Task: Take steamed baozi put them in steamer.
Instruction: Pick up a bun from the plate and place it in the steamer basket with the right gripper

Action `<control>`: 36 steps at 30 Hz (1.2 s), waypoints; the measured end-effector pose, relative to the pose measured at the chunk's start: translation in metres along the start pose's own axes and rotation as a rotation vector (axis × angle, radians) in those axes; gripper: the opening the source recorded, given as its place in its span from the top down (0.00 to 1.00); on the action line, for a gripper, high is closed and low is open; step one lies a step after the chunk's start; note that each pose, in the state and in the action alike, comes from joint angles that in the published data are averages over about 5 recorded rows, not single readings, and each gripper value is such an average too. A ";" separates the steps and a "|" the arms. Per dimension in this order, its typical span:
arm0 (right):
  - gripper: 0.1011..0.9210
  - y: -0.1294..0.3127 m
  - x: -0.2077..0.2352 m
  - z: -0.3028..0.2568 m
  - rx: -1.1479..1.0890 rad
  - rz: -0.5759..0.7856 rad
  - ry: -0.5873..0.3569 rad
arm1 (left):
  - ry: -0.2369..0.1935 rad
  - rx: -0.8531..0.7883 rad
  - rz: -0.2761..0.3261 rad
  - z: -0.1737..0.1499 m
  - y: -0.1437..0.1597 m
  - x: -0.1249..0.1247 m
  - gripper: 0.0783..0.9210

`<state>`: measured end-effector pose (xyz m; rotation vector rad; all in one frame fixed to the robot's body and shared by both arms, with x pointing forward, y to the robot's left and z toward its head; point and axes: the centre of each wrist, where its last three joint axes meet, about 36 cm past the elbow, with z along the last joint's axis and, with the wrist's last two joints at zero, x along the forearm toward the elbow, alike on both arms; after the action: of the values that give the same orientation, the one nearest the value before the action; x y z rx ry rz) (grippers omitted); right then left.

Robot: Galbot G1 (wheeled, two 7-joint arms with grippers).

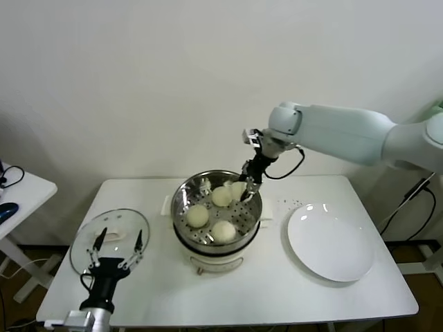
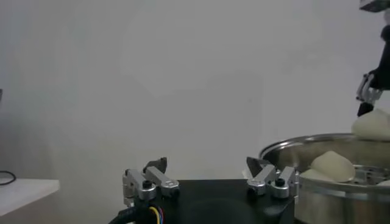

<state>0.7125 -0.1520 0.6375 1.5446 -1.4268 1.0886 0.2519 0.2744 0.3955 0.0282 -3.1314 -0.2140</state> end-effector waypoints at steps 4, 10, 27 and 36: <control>0.39 0.000 -0.017 -0.005 0.002 -0.022 0.013 | 0.004 0.001 -0.002 0.002 0.001 0.001 0.12; 0.39 0.000 -0.033 -0.001 -0.003 -0.043 0.040 | 0.004 0.002 -0.002 0.002 0.001 0.001 0.12; 0.39 0.002 -0.057 0.007 0.000 -0.063 0.085 | 0.007 0.004 -0.002 0.005 0.001 0.001 0.12; 0.18 0.002 -0.060 0.008 0.005 -0.063 0.086 | 0.009 0.006 -0.002 0.006 0.002 0.001 0.12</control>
<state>0.7100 -0.1388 0.5784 1.5180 -1.3105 1.1087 0.2507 0.2768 0.3899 0.0329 -3.1234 -0.2038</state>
